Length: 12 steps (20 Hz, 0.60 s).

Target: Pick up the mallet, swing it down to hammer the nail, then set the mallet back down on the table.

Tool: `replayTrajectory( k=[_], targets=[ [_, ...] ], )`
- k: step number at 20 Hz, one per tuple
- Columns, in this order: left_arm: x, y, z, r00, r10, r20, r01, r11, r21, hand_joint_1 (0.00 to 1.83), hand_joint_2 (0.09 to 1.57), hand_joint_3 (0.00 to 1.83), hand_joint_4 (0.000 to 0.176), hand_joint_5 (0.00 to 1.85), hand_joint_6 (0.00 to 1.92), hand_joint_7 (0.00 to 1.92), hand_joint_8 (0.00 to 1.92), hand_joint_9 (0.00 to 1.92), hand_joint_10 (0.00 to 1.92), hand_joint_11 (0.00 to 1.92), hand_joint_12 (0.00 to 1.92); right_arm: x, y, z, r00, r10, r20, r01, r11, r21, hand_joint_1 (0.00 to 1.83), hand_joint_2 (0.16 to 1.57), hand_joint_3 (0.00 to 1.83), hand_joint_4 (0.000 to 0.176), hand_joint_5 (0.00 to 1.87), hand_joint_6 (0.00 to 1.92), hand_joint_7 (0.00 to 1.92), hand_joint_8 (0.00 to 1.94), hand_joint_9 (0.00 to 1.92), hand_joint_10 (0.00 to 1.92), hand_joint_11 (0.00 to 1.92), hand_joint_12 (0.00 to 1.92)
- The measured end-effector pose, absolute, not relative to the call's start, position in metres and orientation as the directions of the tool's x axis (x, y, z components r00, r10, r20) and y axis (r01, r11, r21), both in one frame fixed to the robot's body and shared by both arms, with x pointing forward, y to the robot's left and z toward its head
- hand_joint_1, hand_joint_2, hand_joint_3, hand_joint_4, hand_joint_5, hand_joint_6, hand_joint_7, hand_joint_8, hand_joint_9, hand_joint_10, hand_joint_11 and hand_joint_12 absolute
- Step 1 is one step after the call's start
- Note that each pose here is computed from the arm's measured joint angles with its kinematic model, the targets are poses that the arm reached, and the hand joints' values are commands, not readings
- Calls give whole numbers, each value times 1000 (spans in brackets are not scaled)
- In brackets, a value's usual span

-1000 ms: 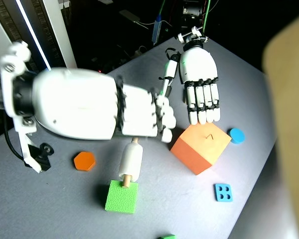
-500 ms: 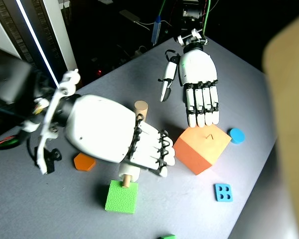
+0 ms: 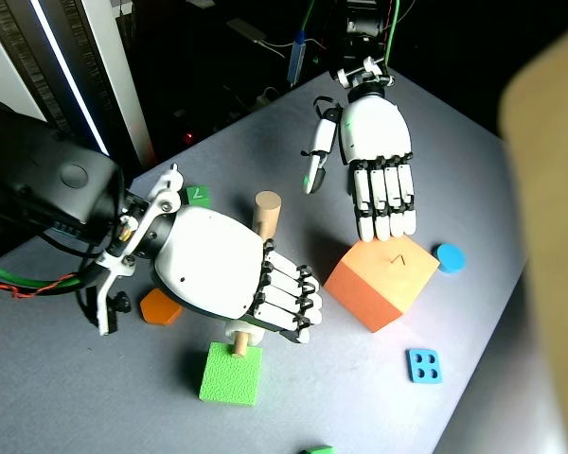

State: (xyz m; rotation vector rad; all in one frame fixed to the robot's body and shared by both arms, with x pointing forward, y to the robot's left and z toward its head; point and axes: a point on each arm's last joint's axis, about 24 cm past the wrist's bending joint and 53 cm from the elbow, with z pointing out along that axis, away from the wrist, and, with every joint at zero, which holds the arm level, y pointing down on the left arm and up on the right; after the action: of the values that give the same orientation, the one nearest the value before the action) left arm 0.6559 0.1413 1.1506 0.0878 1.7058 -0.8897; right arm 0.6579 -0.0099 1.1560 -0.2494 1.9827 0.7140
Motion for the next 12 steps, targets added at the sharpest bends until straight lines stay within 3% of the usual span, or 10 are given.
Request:
replayTrajectory(
  k=[5,8,10,12],
  targets=[
    [657,142,1150,-345,-391,-853,485,704,-519,0,1304,0,0,55,1,40,1,18,1,0,156,666,7,1144,-515,109,-850,-456,805,380,1292,1000,5,0,49,1,3,0,3,0,0,408],
    [658,142,1151,-348,-398,-849,483,700,-526,0,1305,0,0,71,3,41,4,19,6,0,160,669,12,1133,-524,98,-846,-452,810,374,1260,985,0,0,98,12,46,8,30,8,0,583],
    [658,142,1151,-348,-398,-848,483,699,-527,0,1301,0,0,46,1,17,3,0,0,0,72,670,15,1126,-534,96,-840,-444,813,375,1230,995,2,0,93,4,42,1,30,4,0,567],
    [658,142,1150,-349,-398,-848,482,700,-527,0,1304,0,0,54,0,18,0,0,0,0,117,671,18,1126,-530,91,-843,-452,811,372,1221,996,1,0,92,2,38,0,28,2,0,551]
  ],
)
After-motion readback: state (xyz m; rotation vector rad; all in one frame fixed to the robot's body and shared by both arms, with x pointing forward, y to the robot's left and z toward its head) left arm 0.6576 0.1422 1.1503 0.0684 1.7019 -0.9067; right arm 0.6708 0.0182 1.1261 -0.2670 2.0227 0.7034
